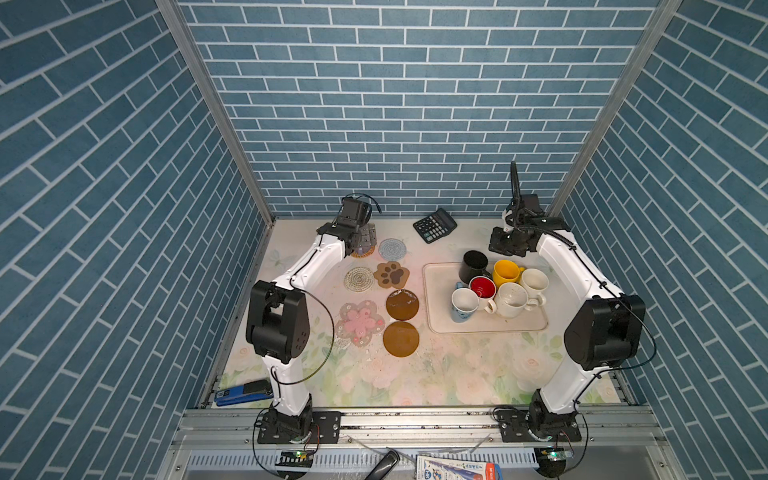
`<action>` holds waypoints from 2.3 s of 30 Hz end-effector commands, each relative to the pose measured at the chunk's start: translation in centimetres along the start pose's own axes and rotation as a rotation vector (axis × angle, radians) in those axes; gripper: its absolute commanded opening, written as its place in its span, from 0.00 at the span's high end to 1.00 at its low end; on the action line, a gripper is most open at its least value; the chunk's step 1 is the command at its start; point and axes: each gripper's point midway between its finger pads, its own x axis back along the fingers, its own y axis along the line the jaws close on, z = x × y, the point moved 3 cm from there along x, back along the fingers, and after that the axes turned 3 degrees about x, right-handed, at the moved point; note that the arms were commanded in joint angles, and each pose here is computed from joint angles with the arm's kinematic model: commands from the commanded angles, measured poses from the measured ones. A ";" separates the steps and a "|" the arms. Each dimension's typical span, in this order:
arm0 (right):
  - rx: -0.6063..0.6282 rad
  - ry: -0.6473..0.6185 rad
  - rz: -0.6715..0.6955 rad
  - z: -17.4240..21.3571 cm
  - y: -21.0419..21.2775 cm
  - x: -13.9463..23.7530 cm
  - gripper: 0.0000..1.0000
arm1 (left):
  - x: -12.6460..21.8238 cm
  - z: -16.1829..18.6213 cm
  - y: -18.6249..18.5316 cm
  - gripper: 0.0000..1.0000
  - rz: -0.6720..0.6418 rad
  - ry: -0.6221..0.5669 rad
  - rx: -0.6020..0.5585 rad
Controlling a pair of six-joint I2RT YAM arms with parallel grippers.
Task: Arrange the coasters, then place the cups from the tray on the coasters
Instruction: 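Lower the lavender mug onto the wicker coaster and open the left gripper, then raise the left gripper while the right gripper lowers over the blue floral mug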
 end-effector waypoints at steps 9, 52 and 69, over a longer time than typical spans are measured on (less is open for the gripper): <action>0.016 0.129 0.092 3.9 -2.2 -3.8 1.00 | 3.1 3.1 -5.1 0.05 0.117 0.038 -0.059; 0.145 0.259 0.021 13.9 2.2 1.3 1.00 | 5.1 8.2 -8.4 0.05 0.242 0.100 -0.074; 0.114 0.326 -0.055 14.9 2.9 -3.0 1.00 | 5.3 8.3 -8.6 0.05 0.243 0.108 -0.074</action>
